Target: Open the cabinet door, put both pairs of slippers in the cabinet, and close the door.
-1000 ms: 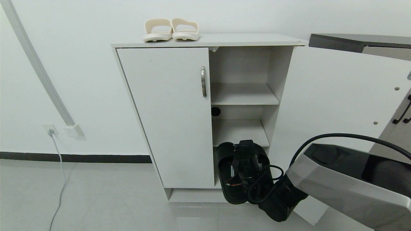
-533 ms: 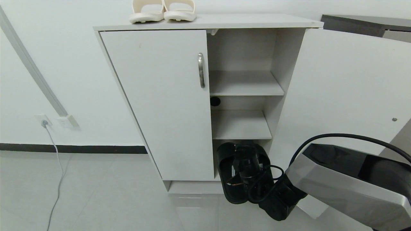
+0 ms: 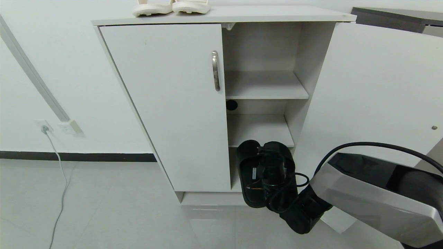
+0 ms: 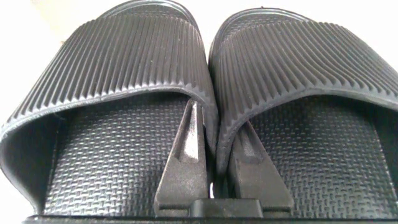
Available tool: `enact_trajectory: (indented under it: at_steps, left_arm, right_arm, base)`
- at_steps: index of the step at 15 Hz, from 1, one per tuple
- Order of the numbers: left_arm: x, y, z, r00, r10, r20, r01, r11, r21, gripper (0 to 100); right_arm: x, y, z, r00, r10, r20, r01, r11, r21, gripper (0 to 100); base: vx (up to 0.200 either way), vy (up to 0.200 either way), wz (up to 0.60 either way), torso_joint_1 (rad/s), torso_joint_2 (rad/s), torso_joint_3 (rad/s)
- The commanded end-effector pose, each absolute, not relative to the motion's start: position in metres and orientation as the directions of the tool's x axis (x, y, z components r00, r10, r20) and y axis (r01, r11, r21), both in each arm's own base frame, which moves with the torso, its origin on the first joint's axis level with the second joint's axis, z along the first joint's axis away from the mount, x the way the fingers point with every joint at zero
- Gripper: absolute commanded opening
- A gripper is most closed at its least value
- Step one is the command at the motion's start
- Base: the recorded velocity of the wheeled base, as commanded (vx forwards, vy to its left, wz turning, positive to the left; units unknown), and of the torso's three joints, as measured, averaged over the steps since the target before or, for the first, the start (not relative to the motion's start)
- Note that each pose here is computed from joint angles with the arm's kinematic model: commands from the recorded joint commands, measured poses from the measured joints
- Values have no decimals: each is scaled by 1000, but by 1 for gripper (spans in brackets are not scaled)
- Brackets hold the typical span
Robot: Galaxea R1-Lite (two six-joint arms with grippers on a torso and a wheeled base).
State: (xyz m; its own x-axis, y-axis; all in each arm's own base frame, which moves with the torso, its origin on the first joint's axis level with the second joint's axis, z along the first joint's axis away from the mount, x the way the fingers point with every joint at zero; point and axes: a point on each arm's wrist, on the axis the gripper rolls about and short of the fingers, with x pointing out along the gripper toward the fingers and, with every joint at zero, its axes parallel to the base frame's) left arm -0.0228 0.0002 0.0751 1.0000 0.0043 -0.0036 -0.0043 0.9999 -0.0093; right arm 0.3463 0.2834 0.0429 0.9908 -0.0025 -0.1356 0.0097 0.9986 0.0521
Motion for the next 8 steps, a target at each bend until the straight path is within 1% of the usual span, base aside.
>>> enact_trajectory:
  at_steps: [1, 6, 8]
  left_arm:
    - [-23, 0, 75, 1000, 5, -5, -5, 1000, -9, 0]
    - [-23, 0, 75, 1000, 5, -5, -5, 1000, -8, 0]
    - [-23, 0, 75, 1000, 5, -5, -5, 1000, -8, 0]
  right_arm:
    - [349, 280, 43, 991, -14, -134, 21, 998, 52, 0]
    - [350, 280, 36, 989, -17, -144, 23, 999, 43, 0]
    - [351, 278, 34, 989, -22, -148, 28, 999, 39, 0]
  base:
    - [0, 0, 0, 0, 0, 0]
    - [0, 0, 0, 0, 0, 0]
    - [200, 0, 0, 2, 0, -5]
